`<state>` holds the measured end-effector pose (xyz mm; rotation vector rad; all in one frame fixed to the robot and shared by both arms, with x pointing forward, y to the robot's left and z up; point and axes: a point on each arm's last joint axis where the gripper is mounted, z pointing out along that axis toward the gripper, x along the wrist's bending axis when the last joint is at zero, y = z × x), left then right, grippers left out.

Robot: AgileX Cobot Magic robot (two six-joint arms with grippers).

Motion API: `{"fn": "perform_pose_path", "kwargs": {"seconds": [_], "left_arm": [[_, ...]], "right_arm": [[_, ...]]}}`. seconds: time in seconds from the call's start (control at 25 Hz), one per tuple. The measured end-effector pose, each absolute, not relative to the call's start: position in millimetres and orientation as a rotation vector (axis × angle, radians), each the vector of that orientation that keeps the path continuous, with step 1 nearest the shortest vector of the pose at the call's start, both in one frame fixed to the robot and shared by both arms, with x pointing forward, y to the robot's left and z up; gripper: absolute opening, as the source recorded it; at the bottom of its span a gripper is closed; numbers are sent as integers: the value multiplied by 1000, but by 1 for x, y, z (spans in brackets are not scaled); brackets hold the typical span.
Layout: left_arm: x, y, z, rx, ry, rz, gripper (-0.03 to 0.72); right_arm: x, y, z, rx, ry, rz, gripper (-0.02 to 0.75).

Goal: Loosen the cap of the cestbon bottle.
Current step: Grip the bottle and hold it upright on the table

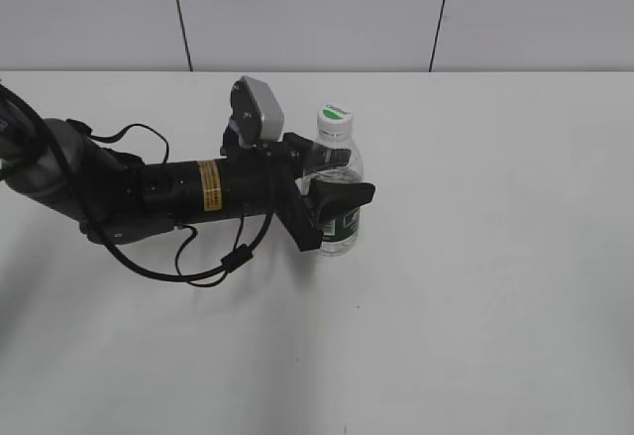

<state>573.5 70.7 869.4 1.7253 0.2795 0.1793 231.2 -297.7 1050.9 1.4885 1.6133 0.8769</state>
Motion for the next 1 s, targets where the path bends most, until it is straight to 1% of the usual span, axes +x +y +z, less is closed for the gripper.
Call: {"fn": "perform_pose_path", "kwargs": {"seconds": [0.16, 0.48, 1.0], "left_arm": [[574, 72, 869, 1726, 280, 181, 401], [582, 86, 870, 1720, 303, 204, 401], [581, 85, 869, 1735, 276, 194, 401]], "right_arm": [[231, -298, 1051, 1489, 1613, 877, 547], [231, -298, 1051, 1487, 1615, 878, 547], [231, -298, 1053, 1477, 1604, 889, 547]]}}
